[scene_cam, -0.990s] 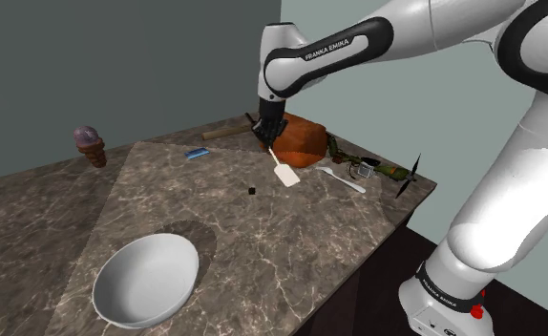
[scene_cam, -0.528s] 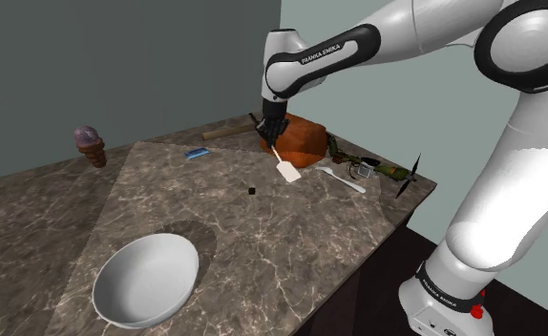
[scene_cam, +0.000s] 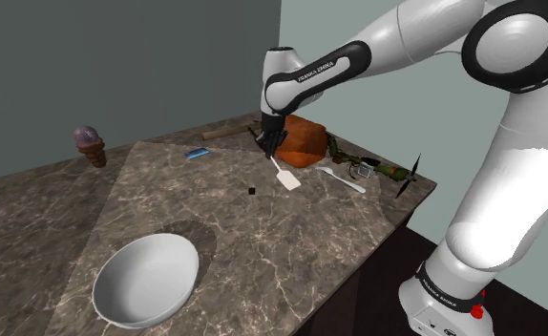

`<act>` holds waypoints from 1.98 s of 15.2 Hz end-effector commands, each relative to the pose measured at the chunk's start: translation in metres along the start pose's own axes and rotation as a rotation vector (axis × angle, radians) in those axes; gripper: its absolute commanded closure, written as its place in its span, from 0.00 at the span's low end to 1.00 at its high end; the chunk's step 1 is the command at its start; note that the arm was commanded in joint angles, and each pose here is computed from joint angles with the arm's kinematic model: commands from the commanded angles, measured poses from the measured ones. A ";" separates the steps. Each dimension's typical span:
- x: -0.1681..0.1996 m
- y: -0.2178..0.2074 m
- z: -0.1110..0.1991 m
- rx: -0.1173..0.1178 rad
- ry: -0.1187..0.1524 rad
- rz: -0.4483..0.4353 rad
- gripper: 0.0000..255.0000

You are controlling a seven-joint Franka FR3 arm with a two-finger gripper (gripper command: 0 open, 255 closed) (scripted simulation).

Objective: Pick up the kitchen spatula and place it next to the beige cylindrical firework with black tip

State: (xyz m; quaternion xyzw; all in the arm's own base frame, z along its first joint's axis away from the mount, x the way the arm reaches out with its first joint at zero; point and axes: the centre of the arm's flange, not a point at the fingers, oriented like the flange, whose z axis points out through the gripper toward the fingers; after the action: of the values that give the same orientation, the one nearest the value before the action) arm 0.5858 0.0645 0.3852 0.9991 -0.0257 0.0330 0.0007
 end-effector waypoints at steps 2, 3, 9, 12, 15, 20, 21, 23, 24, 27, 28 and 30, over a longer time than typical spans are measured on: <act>-0.001 0.000 0.016 0.000 0.000 0.000 1.00; -0.001 0.000 0.021 0.000 0.000 0.000 1.00; -0.002 0.000 0.035 0.000 0.000 0.000 1.00; -0.002 0.000 0.035 0.000 0.000 0.000 1.00; -0.002 0.000 0.035 0.000 0.000 0.000 0.00; -0.002 0.000 0.021 0.000 0.000 0.000 0.00; -0.002 0.000 0.008 0.000 0.000 0.000 0.00; -0.002 0.000 -0.015 0.000 0.000 0.000 0.00; -0.002 0.000 -0.015 0.000 0.000 0.000 0.00; -0.002 0.000 -0.015 0.000 0.000 0.000 0.00; -0.002 0.000 -0.015 0.000 0.000 0.000 0.00; -0.002 0.000 -0.015 0.000 0.000 0.000 0.00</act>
State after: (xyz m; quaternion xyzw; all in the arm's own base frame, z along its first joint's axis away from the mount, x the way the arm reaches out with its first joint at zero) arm 0.5825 0.0647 0.4003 0.9991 -0.0257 0.0332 0.0006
